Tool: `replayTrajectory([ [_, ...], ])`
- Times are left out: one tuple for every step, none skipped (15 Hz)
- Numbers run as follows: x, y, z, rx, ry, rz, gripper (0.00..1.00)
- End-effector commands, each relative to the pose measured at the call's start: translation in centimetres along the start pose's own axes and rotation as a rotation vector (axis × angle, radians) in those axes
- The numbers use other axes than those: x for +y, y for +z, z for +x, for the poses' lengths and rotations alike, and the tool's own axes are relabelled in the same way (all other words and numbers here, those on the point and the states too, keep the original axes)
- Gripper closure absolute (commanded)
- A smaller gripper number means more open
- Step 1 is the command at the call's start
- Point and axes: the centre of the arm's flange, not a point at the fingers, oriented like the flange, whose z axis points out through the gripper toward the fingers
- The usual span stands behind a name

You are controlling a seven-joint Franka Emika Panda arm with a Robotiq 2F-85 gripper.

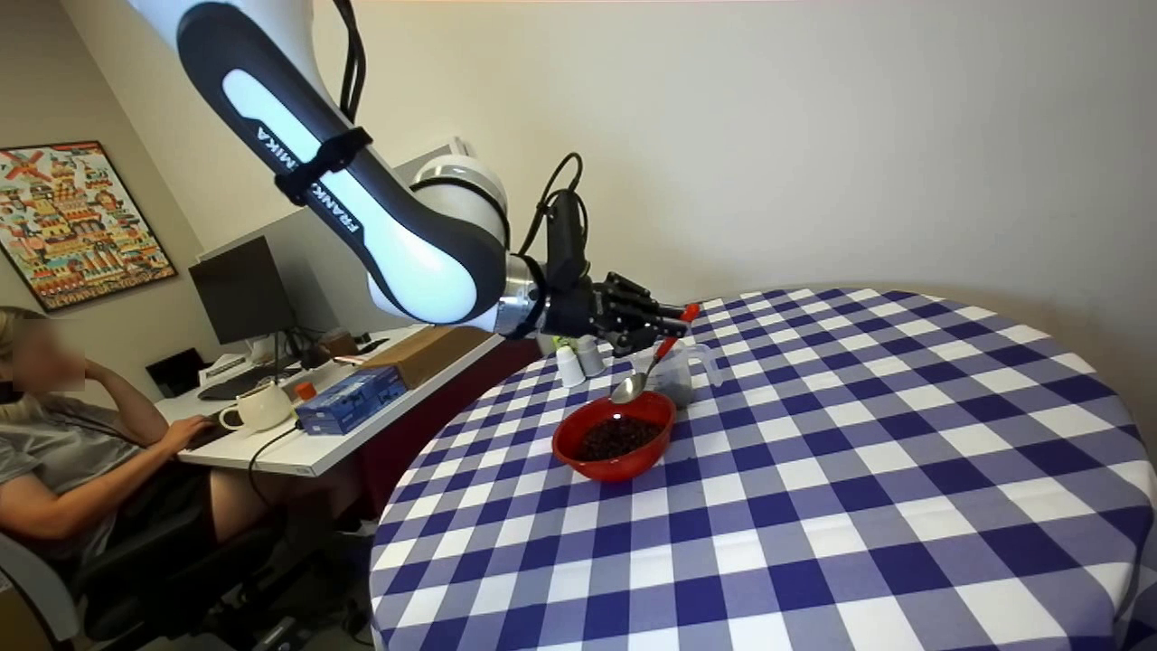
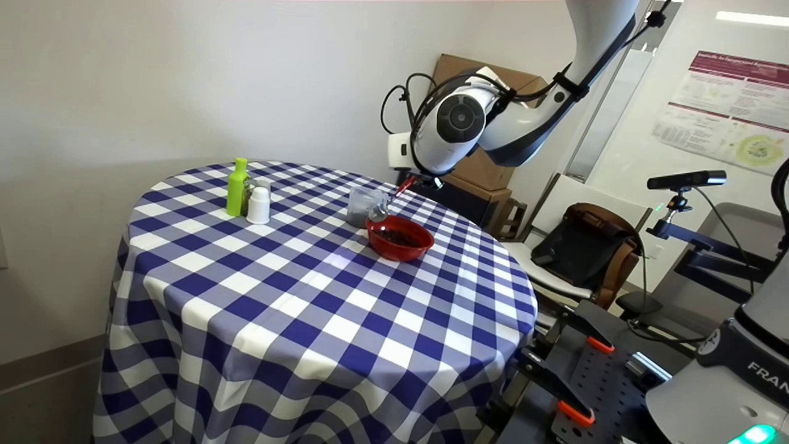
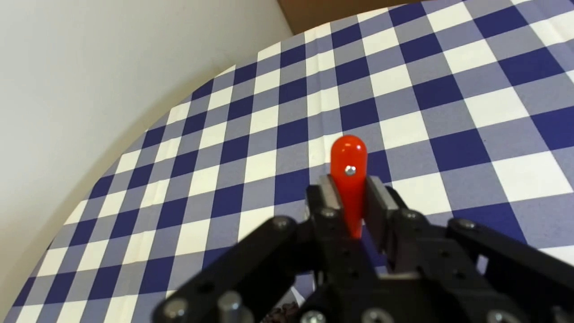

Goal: Transfer a spoonful of contents from the orange bowl to the transparent jar

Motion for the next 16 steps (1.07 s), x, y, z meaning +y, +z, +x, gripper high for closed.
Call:
replayTrajectory([
  [-0.9,0.5,0.2,-0.04,-0.012,-0.015,0.95],
  [-1.1,0.6,0.2,-0.045,-0.015,-0.011,0.95],
  [-1.4,0.7,0.2,-0.05,-0.017,-0.004,0.95],
  [-1.6,0.7,0.3,-0.055,-0.016,-0.002,0.95],
  [-1.9,0.7,0.4,-0.058,-0.018,0.003,0.95],
  [-2.3,0.6,0.5,-0.057,-0.02,0.007,0.95],
  [-2.6,0.4,0.7,-0.055,-0.022,0.006,0.95],
  [-3.1,0.2,0.9,-0.051,-0.031,0.006,0.95],
  [-3.4,0.1,1.1,-0.046,-0.04,0.005,0.95],
  [-3.8,-0.2,1.3,-0.04,-0.05,0.004,0.95],
  [-4.2,-0.4,1.5,-0.033,-0.059,0.003,0.95],
  [-4.5,-0.6,1.7,-0.026,-0.068,0.002,0.95],
  [-4.9,-0.8,1.9,-0.021,-0.076,0.002,0.95],
  [-5.3,-0.9,2.1,-0.015,-0.083,0.004,0.95],
  [-5.5,-1.1,2.3,-0.008,-0.088,0.008,0.95],
  [-5.8,-1.3,2.5,-0.003,-0.09,0.014,0.95],
])
